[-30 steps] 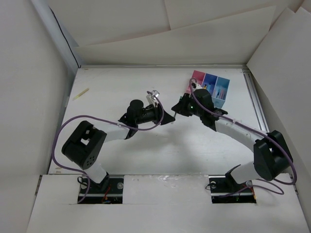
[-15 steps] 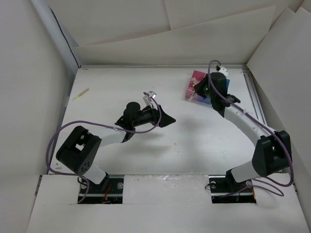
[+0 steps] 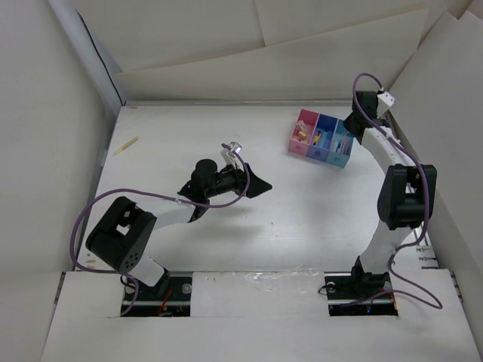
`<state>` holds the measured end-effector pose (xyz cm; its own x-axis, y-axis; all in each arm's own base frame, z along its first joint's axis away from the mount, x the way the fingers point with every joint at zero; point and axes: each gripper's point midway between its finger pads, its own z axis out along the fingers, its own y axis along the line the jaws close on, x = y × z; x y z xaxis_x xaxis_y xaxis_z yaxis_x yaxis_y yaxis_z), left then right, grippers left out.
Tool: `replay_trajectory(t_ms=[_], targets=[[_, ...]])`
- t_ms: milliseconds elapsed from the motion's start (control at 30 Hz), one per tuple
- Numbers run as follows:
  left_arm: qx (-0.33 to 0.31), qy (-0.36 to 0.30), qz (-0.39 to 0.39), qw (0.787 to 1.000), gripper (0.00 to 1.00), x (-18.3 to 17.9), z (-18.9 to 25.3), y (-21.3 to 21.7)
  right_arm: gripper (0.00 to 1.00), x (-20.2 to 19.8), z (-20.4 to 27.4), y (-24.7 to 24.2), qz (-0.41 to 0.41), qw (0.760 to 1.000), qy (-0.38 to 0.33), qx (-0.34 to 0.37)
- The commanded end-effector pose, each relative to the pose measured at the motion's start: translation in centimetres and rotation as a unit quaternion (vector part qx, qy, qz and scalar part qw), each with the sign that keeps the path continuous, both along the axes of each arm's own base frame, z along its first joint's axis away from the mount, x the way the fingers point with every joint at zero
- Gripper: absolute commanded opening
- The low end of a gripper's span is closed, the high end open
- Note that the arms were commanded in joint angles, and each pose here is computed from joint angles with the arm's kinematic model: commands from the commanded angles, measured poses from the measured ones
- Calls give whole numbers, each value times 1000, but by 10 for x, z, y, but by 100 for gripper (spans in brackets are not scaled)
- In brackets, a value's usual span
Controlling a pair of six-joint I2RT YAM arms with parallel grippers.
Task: Sort the stationery into containers
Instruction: Place the pen in the storage box.
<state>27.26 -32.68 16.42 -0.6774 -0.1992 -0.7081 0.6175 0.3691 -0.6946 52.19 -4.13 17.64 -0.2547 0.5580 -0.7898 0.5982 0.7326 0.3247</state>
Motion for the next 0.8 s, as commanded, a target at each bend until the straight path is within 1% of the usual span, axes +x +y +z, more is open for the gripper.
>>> replay_trajectory(t_ms=[0, 233, 333, 367, 400, 467, 633, 700, 733, 767], targets=[[-13, -25, -3, 1000, 72, -1, 13, 0, 1, 7, 21, 0, 2, 1000, -3, -17], [-17, -25, 3, 1000, 72, 0, 17, 1, 2, 11, 4, -1, 8, 999, 27, -25], [-17, -25, 3, 1000, 72, 0, 17, 1, 3, 15, 2, -4, 2, 999, 29, -34], [-14, -21, 3, 1000, 72, 0, 15, 1, 3, 14, -6, -4, 2, 999, 40, -34], [-14, -21, 3, 1000, 72, 0, 15, 1, 3, 15, -1, -6, -3, 999, 35, -37], [-11, -18, 3, 1000, 72, 0, 11, 1, 3, 16, -12, -8, -3, 998, 51, -44], [-11, -18, 8, 1000, 72, 2, 11, 1, 3, 16, -20, -9, -13, 997, 61, -56], [-11, -18, 8, 1000, 72, 2, 11, 1, 7, 14, -28, -4, -8, 996, 69, -56], [-8, -14, 8, 1000, 72, 2, 9, 1, 15, 15, -28, -4, -8, 996, 69, -56], [-8, -14, 8, 1000, 72, 2, 9, 1, 19, 15, -28, -4, -8, 996, 69, -56]])
